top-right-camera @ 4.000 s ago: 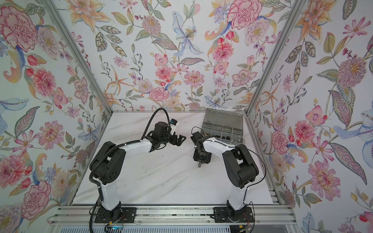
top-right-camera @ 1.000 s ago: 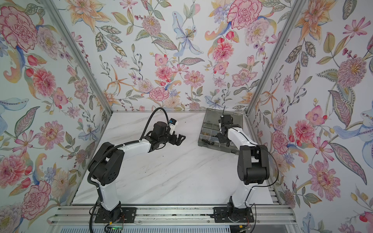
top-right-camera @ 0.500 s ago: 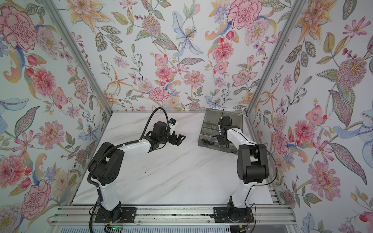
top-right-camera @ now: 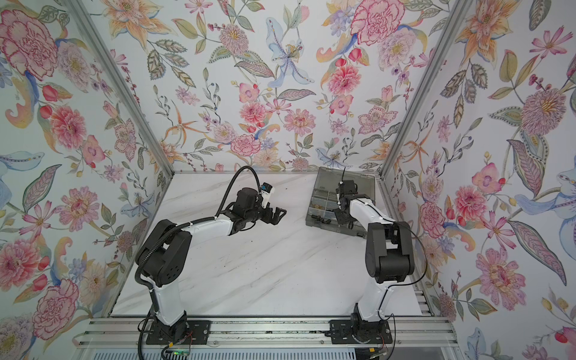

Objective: Sort the screws and nuts into containers
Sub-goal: Place the screw into the container.

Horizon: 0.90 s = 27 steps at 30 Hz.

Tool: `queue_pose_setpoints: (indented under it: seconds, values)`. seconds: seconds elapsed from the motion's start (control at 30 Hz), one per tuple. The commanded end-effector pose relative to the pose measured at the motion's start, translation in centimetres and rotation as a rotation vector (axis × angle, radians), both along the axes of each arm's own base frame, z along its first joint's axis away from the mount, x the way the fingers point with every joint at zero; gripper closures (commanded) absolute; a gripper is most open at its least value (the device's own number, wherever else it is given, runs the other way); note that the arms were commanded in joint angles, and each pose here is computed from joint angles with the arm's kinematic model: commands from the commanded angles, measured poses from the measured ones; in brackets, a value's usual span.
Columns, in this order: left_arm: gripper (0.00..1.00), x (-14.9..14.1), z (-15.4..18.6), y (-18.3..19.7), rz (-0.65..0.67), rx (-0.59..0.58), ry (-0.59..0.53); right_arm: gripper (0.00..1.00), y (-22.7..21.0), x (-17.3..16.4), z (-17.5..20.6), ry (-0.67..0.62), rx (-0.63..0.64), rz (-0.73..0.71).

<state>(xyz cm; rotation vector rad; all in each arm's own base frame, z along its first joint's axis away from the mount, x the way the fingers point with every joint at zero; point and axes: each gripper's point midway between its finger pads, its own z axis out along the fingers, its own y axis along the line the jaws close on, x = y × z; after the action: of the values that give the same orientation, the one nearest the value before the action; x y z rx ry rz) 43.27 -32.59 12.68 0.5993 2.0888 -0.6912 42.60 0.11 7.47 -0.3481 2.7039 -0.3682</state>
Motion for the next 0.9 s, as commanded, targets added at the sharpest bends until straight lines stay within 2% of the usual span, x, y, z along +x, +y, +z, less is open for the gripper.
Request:
queue_pose_setpoints:
  seconds: [0.0, 0.13, 0.27, 0.37, 0.6, 0.73, 0.87]
  values:
    - [0.01, 0.3, 1.6, 0.9, 0.027, -0.015, -0.030, 0.62, 0.1, 0.0, -0.5, 0.006, -0.008, -0.007]
    - [0.01, 0.3, 1.9, 1.0, 0.029, -0.015, -0.036, 0.58, 0.1, 0.1, 0.3, -0.016, 0.004, -0.016]
    - [0.01, 0.3, 2.6, 1.5, 0.047, 0.000, -0.057, 0.56, 1.1, 0.3, 2.7, -0.078, 0.089, -0.013]
    - [0.01, 0.6, 3.8, 2.9, 0.105, 0.034, -0.103, 0.53, 1.9, 0.5, 5.5, -0.159, 0.166, -0.009]
    - [0.01, 0.8, 7.3, 7.2, 0.255, 0.152, -0.239, 0.39, 2.5, -0.2, 11.3, -0.331, 0.289, 0.001]
    - [0.01, 0.7, 9.1, 9.7, 0.334, 0.204, -0.303, 0.33, 3.0, -0.6, 12.5, -0.393, 0.350, 0.020]
    - [0.00, 0.3, 11.0, 12.5, 0.427, 0.228, -0.376, 0.31, 2.8, -0.6, 12.0, -0.458, 0.395, 0.013]
